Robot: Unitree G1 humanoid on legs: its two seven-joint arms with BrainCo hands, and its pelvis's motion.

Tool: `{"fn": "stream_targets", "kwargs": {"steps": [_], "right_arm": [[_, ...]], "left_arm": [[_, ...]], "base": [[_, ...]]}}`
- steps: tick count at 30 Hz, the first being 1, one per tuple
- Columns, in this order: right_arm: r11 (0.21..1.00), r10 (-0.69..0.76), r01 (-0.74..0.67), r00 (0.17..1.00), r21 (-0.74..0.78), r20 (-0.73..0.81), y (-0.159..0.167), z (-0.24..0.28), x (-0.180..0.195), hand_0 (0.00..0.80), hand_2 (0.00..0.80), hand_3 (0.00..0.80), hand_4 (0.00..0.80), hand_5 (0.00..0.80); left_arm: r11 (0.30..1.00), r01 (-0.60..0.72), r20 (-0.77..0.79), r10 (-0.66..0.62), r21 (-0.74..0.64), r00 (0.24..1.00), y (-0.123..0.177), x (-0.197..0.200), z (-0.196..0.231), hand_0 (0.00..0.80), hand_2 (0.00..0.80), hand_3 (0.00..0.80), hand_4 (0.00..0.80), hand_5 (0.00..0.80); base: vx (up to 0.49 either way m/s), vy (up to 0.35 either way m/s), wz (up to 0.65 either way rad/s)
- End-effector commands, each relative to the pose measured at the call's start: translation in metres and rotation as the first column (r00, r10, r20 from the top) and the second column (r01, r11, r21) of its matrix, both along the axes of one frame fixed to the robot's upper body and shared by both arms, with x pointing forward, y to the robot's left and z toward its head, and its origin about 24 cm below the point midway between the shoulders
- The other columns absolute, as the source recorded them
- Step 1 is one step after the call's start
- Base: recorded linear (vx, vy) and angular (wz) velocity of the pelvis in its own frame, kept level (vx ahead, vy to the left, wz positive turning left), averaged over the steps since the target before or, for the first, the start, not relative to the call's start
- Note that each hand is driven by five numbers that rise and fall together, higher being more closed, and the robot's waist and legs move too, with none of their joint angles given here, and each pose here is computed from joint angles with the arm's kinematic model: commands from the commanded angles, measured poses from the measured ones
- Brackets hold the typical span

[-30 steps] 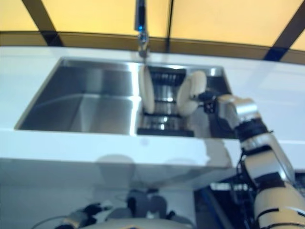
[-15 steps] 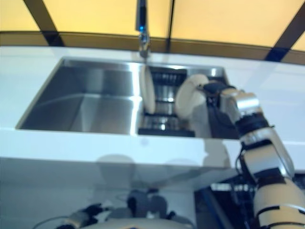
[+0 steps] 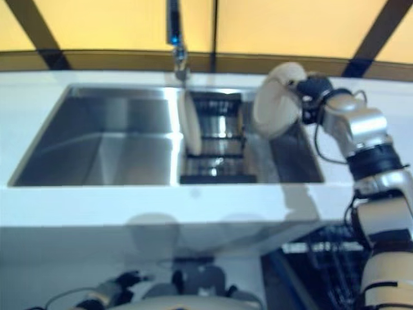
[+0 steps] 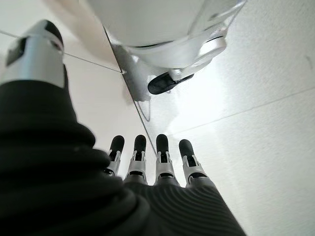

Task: Take plates into dishwasher

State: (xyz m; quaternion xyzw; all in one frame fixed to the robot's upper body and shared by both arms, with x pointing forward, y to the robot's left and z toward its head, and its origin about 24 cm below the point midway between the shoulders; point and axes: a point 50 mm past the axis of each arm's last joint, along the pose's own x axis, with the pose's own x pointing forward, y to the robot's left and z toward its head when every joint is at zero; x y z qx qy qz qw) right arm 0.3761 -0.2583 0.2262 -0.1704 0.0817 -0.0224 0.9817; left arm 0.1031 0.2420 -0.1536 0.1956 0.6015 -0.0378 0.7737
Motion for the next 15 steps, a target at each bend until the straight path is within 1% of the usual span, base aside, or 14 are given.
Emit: {"fn": "stream_targets", "kwargs": {"steps": [1,4,6,10,15], "right_arm": [[0.997,0.008,0.011,0.969,-0.074,0.247,-0.008,0.072,-0.008,0.8,0.8,0.8,0.8,0.8],[0.994,0.007,0.023,0.963,-0.107,0.271,-0.013,0.082,-0.015,0.8,0.8,0.8,0.8,0.8],[0.987,-0.015,0.06,0.958,-0.151,0.286,-0.024,0.088,-0.022,0.8,0.8,0.8,0.8,0.8],[0.978,-0.045,0.103,0.953,-0.181,0.299,-0.041,0.095,-0.033,0.8,0.8,0.8,0.8,0.8],[0.963,-0.094,0.157,0.958,-0.221,0.272,-0.061,0.088,-0.046,0.8,0.8,0.8,0.8,0.8]], "left_arm": [[0.995,0.093,-0.039,-0.091,0.046,0.995,0.007,0.006,0.001,0.0,0.0,0.0,0.0,0.0],[0.996,0.08,-0.038,-0.079,0.046,0.996,0.007,0.005,0.001,0.0,0.0,0.0,0.0,0.0],[0.996,0.077,-0.041,-0.075,0.048,0.996,0.008,0.004,0.001,0.0,0.0,0.0,0.0,0.0],[0.995,0.079,-0.04,-0.077,0.061,0.996,0.011,0.003,0.001,0.0,0.0,0.0,0.0,0.0],[0.994,0.077,-0.026,-0.075,0.075,0.997,0.016,0.004,0.003,0.0,0.0,0.0,0.0,0.0]], "base": [[-0.005,0.046,-0.28],[-0.001,0.037,-0.24],[-0.007,0.031,-0.23],[-0.01,0.013,-0.23],[-0.012,-0.002,-0.19]]}}
